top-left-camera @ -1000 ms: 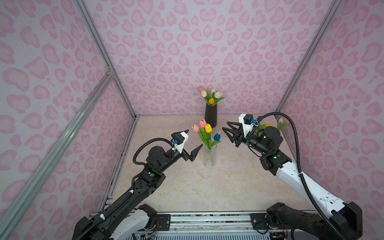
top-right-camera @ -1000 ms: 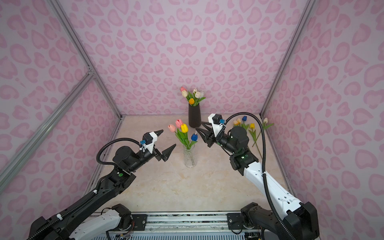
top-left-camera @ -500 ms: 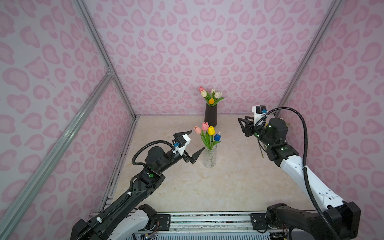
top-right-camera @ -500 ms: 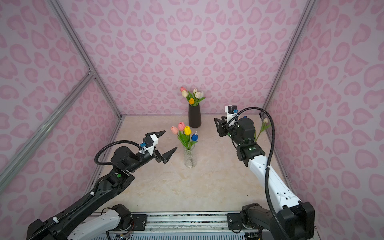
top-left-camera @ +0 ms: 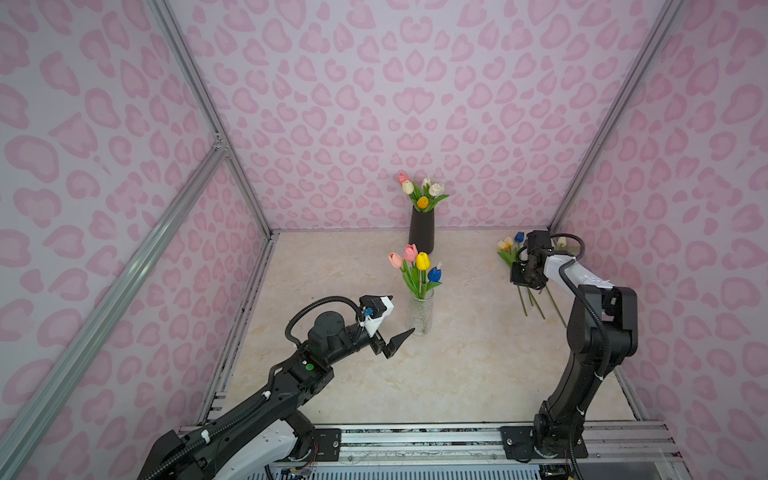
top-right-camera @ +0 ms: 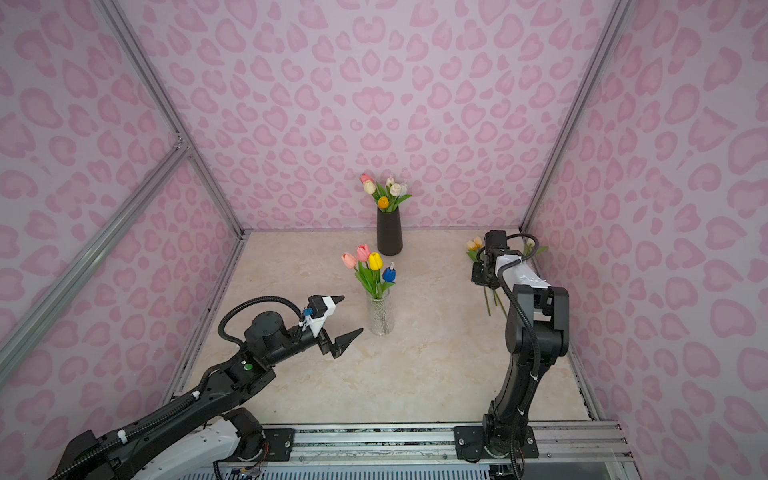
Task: Arrange the flowers into the vase
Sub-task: 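Move the right gripper to the loose tulips lying on the table, then grasp the stem of a cream-yellow tulip with the right gripper and lift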
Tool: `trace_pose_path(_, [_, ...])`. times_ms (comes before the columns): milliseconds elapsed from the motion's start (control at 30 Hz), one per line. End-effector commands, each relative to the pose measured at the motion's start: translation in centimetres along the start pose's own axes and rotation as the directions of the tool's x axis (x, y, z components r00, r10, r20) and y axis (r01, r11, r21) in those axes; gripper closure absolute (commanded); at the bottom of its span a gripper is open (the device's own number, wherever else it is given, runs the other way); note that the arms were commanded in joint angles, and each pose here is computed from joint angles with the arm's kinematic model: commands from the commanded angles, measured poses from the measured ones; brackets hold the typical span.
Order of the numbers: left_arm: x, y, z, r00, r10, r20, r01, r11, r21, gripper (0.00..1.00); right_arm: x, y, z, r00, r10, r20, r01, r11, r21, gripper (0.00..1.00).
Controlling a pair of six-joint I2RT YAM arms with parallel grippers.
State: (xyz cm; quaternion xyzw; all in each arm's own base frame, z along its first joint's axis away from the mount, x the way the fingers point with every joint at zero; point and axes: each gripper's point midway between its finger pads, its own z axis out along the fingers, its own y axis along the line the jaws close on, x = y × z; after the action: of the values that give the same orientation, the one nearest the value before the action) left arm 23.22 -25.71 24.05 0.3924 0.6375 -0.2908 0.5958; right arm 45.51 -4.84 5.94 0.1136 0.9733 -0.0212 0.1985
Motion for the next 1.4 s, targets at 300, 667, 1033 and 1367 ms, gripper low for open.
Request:
trace_pose_path(300, [-0.2,0.7,0.9,1.0,0.002,0.0,-0.002,1.0,-0.024,0.01,-1.0,-1.2,4.5,0.997,-0.023,-0.069,0.028,0.998,0.063,0.66])
trace_pose_path(667, [-0.5,1.1,0.4,1.0,0.006,0.008,-0.006,0.999,-0.05,0.01,-0.2,0.9,6.7,0.988,-0.075,-0.133,0.082,0.996,0.045,0.99])
trace_pose_path(1033, [-1.6,2.1,0.1,0.998,0.047,0.035,-0.042,0.993,-0.113,0.02,-1.0,10.7,-0.3,0.99,-0.137,0.017,0.135,0.938,-0.318,1.0])
trace_pose_path(1367, [-4.0,3.4,-0.6,0.991,0.107,0.075,-0.092,0.979,-0.181,0.02,-2.2,13.0,-7.6,0.996,0.022,0.085,0.038,0.768,-0.639,1.0])
